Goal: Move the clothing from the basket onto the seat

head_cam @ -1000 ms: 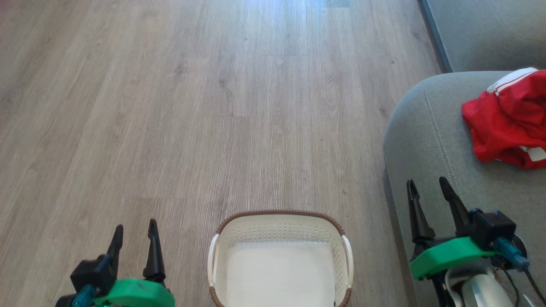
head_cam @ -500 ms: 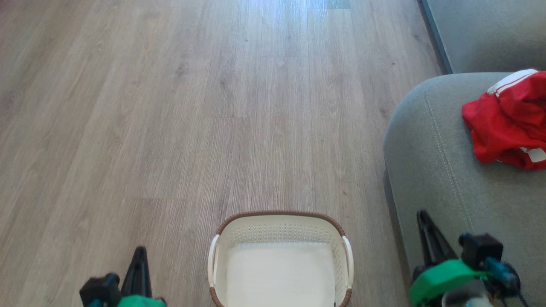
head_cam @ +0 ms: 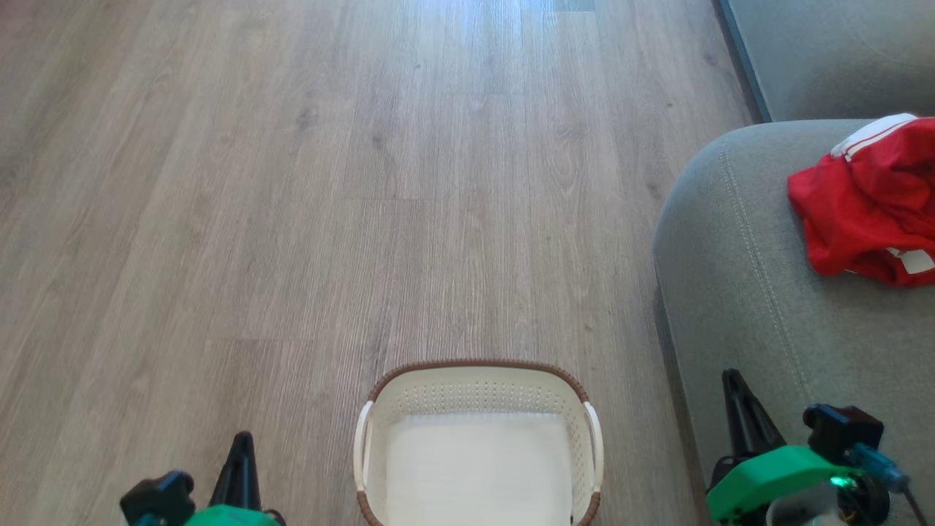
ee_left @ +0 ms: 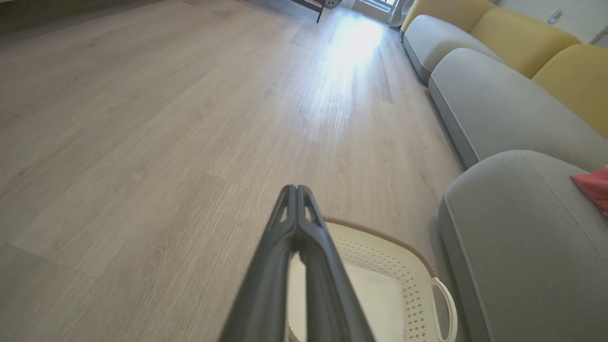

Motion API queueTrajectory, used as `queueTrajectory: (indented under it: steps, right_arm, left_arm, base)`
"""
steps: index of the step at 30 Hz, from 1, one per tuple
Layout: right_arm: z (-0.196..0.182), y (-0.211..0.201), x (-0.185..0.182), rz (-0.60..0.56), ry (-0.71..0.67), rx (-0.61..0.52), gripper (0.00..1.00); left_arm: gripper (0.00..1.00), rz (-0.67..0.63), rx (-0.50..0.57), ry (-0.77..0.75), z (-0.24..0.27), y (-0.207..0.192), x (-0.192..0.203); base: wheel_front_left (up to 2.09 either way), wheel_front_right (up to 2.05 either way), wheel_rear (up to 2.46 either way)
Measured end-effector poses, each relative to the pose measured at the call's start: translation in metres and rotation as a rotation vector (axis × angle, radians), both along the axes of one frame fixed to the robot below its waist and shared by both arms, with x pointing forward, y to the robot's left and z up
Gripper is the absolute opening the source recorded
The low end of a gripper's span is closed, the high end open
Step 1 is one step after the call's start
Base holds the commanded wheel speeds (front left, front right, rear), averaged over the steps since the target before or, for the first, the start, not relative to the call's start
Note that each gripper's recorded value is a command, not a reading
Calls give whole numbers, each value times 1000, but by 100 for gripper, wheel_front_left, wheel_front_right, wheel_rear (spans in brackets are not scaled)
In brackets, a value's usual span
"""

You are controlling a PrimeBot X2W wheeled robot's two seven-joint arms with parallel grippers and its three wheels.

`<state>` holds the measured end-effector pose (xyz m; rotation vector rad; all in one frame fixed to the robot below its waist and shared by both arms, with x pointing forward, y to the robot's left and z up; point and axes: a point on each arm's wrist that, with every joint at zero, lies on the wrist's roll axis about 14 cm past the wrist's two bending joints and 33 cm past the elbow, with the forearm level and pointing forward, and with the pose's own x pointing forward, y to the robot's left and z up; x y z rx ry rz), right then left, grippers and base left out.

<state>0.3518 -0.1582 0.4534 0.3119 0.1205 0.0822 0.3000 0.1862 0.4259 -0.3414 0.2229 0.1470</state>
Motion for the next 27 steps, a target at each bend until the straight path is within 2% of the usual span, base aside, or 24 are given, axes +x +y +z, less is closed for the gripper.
queueTrajectory:
  steps: [27]
  right_arm:
    - [-3, -17, 1, -107, 55, 282, 0]
  left_arm:
    - [0, 56, -278, 13, 1, 4, 16]
  base:
    - [0, 0, 0]
